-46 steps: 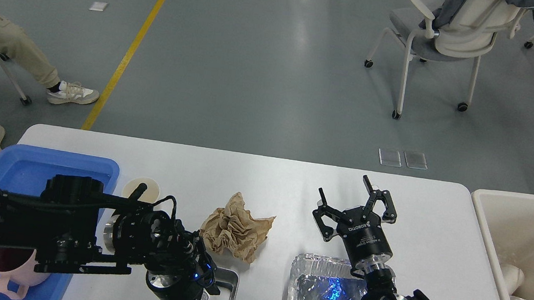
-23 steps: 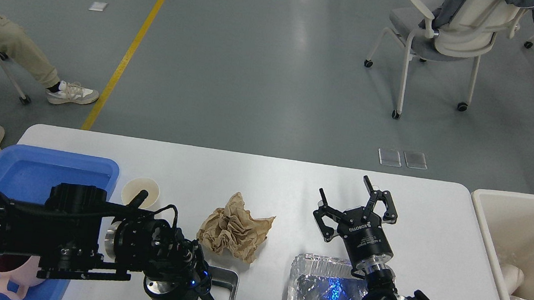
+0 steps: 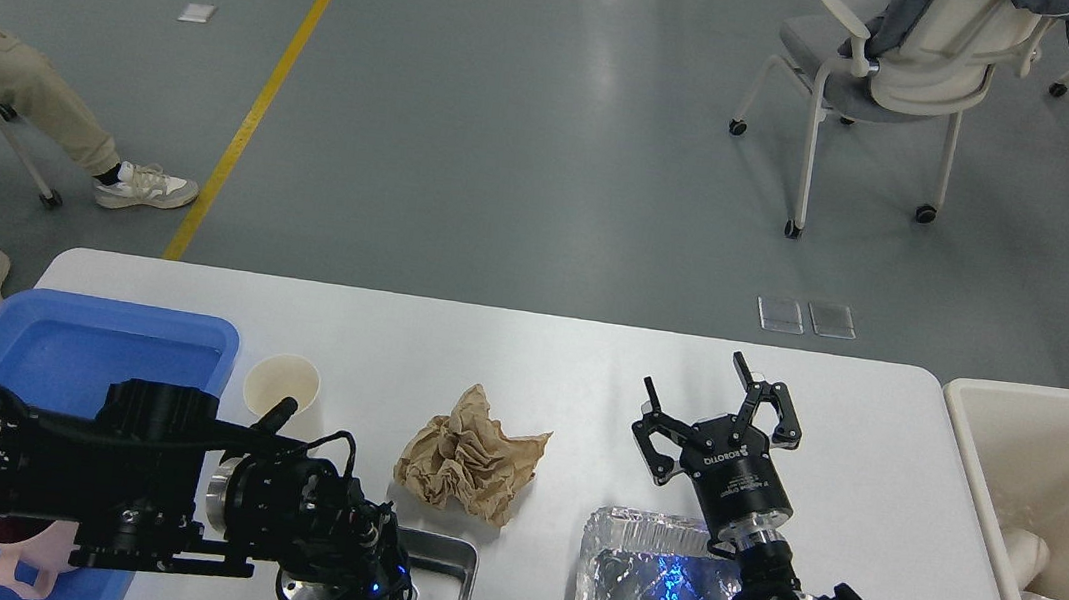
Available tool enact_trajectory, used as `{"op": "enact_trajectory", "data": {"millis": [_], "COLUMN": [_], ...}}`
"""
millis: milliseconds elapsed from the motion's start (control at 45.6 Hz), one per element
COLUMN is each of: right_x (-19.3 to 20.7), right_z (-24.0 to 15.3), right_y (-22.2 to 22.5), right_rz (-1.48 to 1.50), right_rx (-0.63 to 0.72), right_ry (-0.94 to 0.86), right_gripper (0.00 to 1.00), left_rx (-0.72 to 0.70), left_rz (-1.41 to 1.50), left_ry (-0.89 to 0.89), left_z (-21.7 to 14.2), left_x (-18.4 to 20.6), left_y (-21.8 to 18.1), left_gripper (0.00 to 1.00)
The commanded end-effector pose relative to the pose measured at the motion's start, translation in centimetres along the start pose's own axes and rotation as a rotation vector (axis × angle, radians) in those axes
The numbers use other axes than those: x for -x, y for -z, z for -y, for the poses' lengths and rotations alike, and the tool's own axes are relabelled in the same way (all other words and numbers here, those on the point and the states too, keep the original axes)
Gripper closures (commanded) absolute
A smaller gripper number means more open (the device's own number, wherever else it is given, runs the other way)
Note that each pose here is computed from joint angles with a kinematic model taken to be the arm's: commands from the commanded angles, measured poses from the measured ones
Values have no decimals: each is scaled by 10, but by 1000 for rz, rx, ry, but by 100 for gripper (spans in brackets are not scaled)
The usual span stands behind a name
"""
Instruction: Tidy desktop
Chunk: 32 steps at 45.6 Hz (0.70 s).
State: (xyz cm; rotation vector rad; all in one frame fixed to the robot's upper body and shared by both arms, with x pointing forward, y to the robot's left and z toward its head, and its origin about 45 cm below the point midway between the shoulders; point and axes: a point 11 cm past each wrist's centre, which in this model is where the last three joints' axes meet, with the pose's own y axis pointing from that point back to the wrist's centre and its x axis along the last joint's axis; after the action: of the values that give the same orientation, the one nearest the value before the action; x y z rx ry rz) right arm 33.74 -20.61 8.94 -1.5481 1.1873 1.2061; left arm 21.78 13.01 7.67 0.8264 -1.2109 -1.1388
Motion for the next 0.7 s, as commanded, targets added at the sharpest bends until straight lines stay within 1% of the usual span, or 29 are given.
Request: {"op": "enact_trajectory", "data": {"millis": [0, 329, 548, 680], "right_x": [-1, -1, -2, -2], "right_z": [-1, -1, -2, -2], "right_y": [0, 0, 0, 0], "right_rz": [0, 0, 1, 1], "right_rx": [0, -1, -1, -1], "right_ry": [-1, -4, -6, -6], "right_gripper": [0, 0, 0, 0], "left_rx": [-4, -27, -11, 31], "left_rz": [-4, -23, -24, -10], "left_ry": [2, 14, 14, -5], "left_z": [0, -1, -2, -4], "left_x": [1, 7, 8, 5], "left_y": [2, 11, 11, 7], "left_gripper": [35, 40, 41, 49]}}
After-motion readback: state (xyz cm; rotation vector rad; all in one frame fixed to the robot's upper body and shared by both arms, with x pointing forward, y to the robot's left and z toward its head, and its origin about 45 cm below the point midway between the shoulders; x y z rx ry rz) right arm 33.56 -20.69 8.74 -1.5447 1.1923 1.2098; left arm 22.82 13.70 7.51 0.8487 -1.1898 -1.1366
